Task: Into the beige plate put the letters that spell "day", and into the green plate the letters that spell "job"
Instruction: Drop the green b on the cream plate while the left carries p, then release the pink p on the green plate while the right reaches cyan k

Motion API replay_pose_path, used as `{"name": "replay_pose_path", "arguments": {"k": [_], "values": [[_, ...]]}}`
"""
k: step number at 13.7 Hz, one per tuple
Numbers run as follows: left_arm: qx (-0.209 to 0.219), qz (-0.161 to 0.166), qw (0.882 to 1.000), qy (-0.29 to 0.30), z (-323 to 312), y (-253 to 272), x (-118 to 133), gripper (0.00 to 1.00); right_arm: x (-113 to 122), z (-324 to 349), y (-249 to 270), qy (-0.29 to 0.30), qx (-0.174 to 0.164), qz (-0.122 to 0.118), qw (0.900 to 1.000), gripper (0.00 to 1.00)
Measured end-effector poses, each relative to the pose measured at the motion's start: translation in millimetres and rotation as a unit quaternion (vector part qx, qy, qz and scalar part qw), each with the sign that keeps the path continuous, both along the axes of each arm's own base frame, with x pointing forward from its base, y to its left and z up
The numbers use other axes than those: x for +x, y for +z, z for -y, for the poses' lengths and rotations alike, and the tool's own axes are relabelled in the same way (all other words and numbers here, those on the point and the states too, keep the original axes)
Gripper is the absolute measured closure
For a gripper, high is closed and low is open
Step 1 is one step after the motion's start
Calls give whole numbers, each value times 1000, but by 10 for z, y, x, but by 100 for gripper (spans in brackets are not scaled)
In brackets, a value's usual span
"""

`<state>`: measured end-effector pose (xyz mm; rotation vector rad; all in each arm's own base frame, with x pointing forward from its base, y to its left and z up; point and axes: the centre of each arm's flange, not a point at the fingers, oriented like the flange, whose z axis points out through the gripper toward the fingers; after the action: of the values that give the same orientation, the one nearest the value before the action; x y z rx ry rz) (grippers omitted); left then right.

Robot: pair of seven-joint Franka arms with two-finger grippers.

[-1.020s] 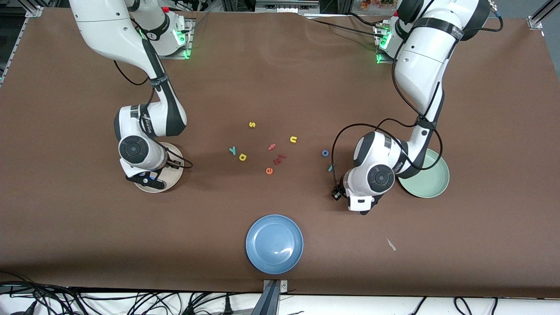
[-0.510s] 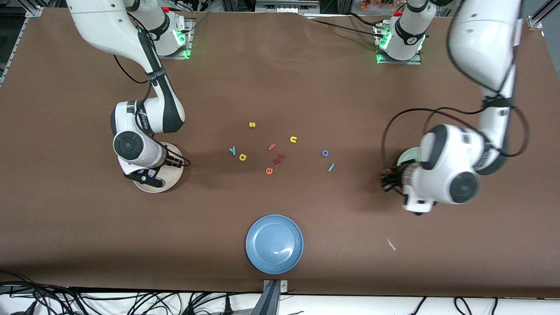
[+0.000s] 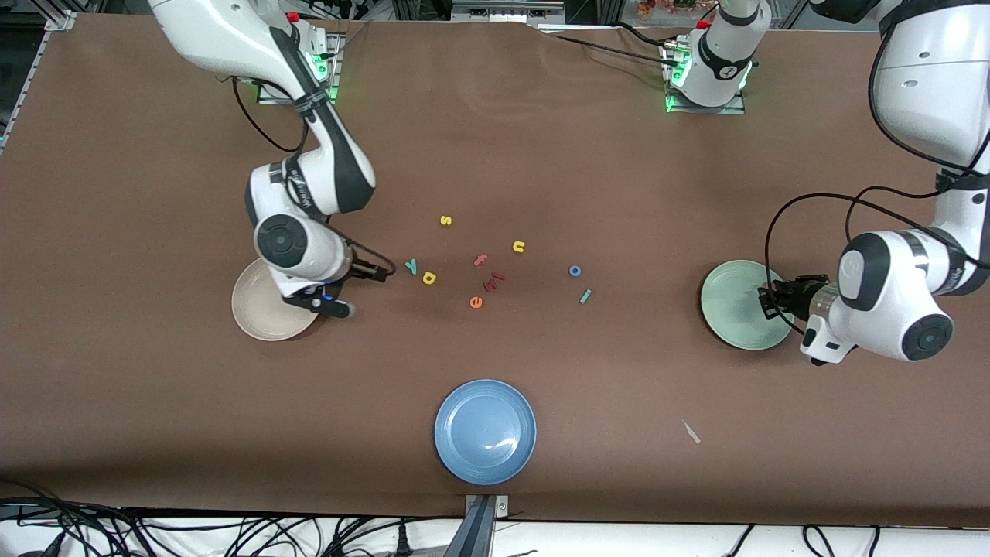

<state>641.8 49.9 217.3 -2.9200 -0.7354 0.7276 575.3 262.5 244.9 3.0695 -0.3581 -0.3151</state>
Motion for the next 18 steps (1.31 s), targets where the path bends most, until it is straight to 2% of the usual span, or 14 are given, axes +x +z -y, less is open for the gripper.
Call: {"name": "replay_pose_path", "arguments": {"k": [4,5,8,10,11,12,13,18], "values": [[-1,1,1000,-8,76,-197,-98,70,-252,-389,-151,52,2,-8,999,0],[-1,2,1000,-8,75,-187,-94,66,-318,-493,-171,63,3,-6,998,0],[-2,18,1000,-12,122,-48,-30,35,-460,-740,-301,76,5,9,997,4],[-11,37,999,-28,363,183,33,15,-479,-742,-437,76,4,12,997,23],[-17,46,998,-36,584,306,52,6,-473,-725,-479,75,3,13,997,28],[-21,53,998,-38,853,413,56,0,-462,-715,-505,72,3,16,997,28],[-26,58,997,-38,1168,495,45,0,-451,-704,-516,67,2,18,998,35],[-42,131,989,-58,2674,546,-89,2,-426,-705,-545,61,5,29,998,36]]}}
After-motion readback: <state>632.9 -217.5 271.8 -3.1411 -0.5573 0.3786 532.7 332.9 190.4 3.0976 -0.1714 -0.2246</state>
